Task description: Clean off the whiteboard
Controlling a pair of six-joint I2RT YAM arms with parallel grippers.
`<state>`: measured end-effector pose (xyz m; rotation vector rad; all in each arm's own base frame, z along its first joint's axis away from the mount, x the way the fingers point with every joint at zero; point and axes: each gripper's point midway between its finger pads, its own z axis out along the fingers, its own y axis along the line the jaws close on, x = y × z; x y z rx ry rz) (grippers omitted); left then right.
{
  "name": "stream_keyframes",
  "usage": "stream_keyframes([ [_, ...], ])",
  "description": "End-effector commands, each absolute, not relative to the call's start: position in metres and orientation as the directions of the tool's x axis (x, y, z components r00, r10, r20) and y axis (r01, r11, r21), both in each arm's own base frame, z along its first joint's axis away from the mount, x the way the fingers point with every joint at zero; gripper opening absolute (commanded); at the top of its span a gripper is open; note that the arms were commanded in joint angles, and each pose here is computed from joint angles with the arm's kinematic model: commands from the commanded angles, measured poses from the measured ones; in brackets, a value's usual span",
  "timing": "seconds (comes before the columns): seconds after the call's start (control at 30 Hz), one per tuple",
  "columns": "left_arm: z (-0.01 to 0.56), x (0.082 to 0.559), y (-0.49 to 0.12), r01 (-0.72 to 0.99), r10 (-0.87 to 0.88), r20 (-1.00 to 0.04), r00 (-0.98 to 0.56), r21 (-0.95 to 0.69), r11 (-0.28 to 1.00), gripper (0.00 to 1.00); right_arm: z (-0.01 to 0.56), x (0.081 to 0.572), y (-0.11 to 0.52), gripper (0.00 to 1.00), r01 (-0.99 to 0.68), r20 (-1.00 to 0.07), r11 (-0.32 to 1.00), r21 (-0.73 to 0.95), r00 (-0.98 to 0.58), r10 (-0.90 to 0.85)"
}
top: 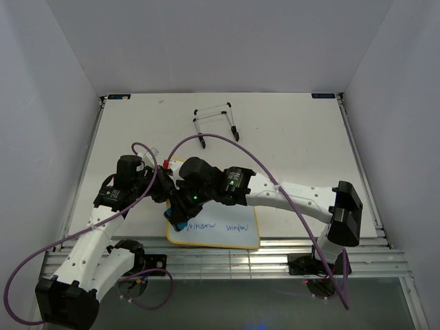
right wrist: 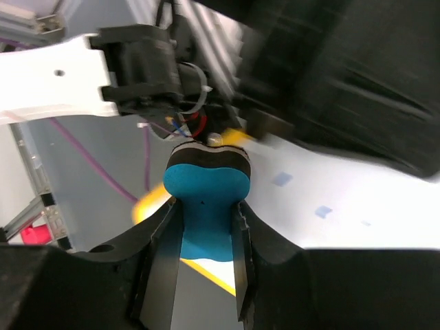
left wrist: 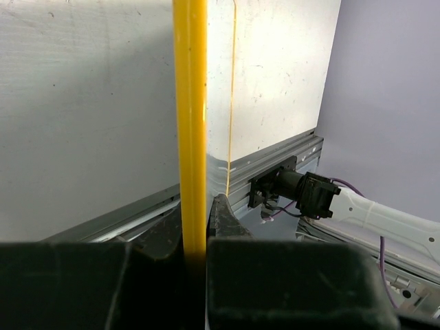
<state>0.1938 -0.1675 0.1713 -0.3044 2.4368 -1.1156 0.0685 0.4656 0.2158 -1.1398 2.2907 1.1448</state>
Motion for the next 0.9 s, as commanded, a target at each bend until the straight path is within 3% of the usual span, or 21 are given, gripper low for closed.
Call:
stream_keyframes([
  [0.0,0.147,0.229,-0.122,-0.006,-0.344,-0.546,-0.764,-0.527,0.850,0.00,0.140,0.104,0.422,0.08,-0.741,-0.483,0.556,0.378,-0.670,-0.564],
  [0.23,0.147,0.229,-0.123,-0.005,-0.343,-0.544,-0.766,-0.529,0.849,0.00,0.078,0.146,0.335,0.08,-0.626,-0.349,0.744,0.234,-0.768,-0.536],
  [0.37,0.146,0.229,-0.124,0.000,-0.340,-0.542,-0.768,-0.531,0.847,0.00,0.069,0.150,0.322,0.08,-0.616,-0.328,0.755,0.226,-0.778,-0.537],
  [0.47,0.145,0.229,-0.124,0.000,-0.338,-0.538,-0.772,-0.532,0.847,0.00,0.084,0.142,0.345,0.08,-0.656,-0.349,0.691,0.304,-0.752,-0.560],
  [0.6,0.145,0.229,-0.124,0.001,-0.339,-0.539,-0.771,-0.532,0.847,0.00,0.139,0.122,0.403,0.08,-0.742,-0.470,0.515,0.429,-0.670,-0.574],
  [0.87,0.146,0.230,-0.124,0.002,-0.339,-0.541,-0.769,-0.533,0.846,0.00,0.186,0.045,0.456,0.08,-0.857,-0.605,0.219,0.466,-0.489,-0.628],
])
